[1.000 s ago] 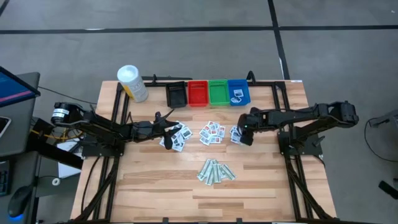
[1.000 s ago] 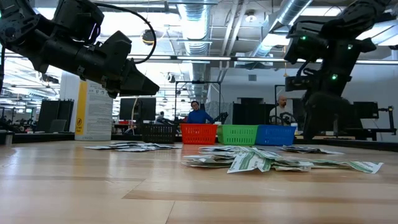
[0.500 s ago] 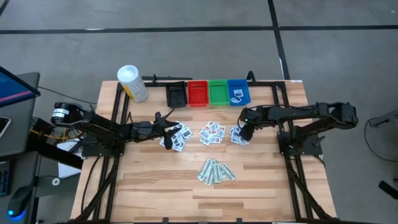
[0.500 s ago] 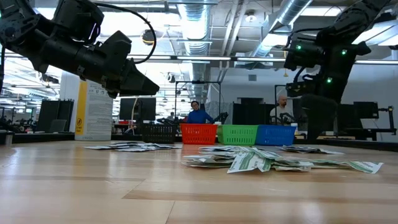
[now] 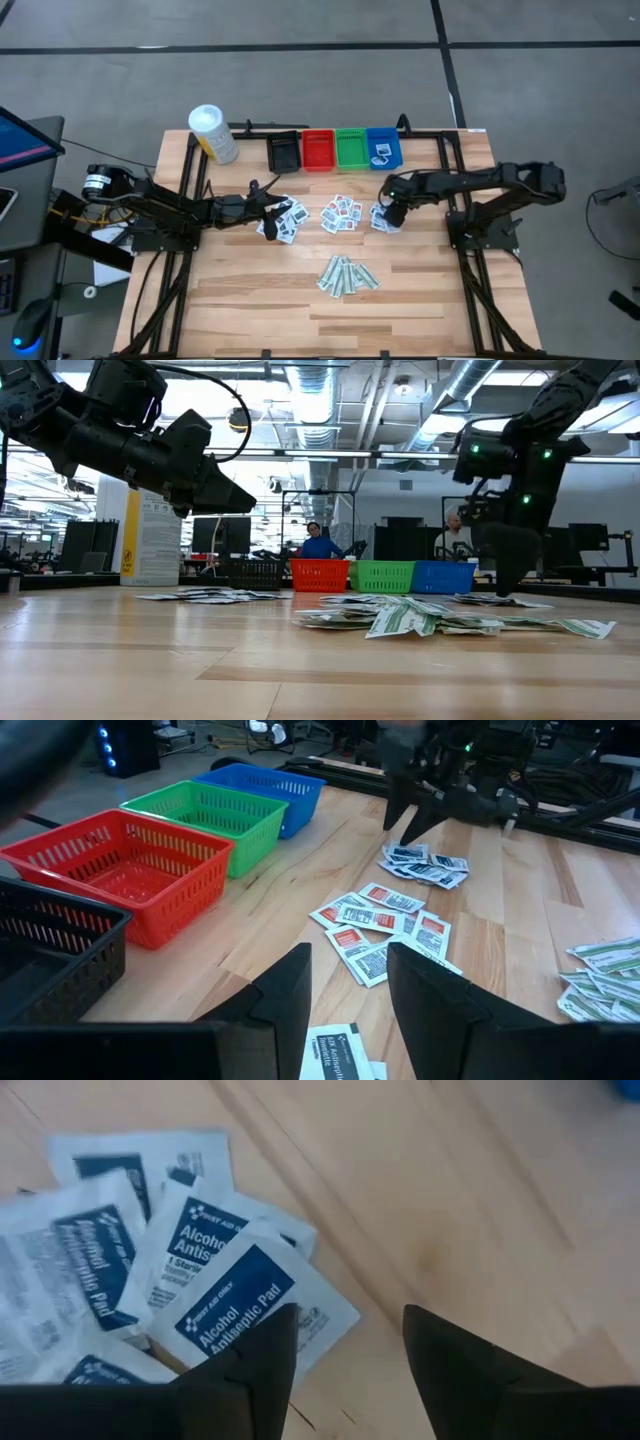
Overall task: Pick & Place First Aid Supplies
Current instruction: Put the blue alcohol pad into the blue bin
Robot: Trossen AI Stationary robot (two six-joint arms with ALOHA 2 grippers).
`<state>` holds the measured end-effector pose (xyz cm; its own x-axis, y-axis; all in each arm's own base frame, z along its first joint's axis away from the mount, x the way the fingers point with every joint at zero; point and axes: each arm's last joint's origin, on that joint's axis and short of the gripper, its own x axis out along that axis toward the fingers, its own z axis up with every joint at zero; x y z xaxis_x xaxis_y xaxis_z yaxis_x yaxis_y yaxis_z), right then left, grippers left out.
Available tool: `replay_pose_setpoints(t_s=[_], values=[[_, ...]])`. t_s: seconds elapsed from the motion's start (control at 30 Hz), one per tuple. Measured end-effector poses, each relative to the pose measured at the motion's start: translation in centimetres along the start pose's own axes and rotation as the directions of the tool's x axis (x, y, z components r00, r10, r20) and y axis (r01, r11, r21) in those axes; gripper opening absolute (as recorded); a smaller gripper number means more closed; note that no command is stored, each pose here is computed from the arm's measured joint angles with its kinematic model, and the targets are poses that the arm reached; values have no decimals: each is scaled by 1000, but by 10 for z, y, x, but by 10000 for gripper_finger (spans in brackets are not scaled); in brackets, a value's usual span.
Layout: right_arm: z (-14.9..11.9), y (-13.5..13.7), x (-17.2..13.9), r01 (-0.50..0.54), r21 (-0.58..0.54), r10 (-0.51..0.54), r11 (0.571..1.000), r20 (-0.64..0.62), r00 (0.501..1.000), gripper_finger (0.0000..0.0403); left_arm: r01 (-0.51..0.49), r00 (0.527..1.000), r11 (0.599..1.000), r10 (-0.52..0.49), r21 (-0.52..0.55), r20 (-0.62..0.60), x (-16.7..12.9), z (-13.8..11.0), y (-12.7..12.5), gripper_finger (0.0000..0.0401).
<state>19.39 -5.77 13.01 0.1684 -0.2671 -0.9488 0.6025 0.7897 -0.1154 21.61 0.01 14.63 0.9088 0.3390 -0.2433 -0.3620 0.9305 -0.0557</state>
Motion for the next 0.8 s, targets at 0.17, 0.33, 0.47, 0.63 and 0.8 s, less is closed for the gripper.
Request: replay_pose_setpoints(t_s=[0.17,0.33,0.47,0.63,0.8], values=[[3,5,17,9,-13,-9,1000,-34,999,176,1,1000,1000,-1,0,0,0,0,0,134],[4,6,18,9,-14,-9,1000,-32,999,171,7,1000,1000,-7,0,-1,0,0,0,134],[3,4,12,-7,-12,7,1000,-16,1000,155,7,1000,1000,-7,0,-1,0,0,0,134],[3,3,7,-13,-10,13,1000,7,1000,121,7,1000,1000,-7,0,-1,0,0,0,134],[3,3,6,-14,-10,14,1000,8,1000,91,8,1000,1000,-8,0,-1,0,0,0,134]])
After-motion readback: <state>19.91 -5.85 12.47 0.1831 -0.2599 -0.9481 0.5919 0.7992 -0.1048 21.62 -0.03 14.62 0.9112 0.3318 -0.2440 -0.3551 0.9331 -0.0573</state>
